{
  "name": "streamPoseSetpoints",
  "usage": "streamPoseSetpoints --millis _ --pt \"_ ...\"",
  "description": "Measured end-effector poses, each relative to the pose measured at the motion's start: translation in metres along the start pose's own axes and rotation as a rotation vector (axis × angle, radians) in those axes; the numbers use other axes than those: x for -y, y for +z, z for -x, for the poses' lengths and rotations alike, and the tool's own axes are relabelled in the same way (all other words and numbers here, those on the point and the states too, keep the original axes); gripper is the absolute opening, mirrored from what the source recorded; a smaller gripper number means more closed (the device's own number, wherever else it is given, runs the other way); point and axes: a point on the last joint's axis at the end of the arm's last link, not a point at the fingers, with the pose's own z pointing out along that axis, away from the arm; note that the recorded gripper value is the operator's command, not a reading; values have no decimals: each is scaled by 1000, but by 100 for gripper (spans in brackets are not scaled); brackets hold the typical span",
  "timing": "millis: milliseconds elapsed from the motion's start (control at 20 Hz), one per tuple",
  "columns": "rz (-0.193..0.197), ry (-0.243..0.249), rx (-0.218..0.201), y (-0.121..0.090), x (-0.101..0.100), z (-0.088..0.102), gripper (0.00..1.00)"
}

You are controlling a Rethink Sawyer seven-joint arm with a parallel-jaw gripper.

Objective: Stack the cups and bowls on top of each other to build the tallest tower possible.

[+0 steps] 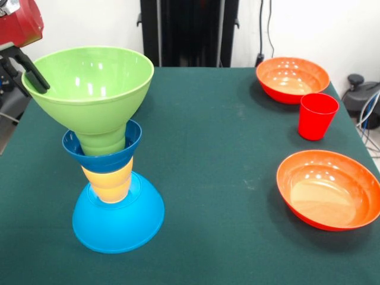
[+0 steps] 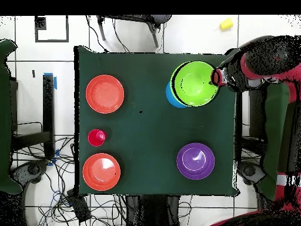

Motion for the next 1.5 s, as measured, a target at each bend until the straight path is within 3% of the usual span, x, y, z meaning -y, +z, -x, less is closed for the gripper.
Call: streamPoseSetpoints --millis 1500 --pt "9 -5 -8 4 -4 -1 0"
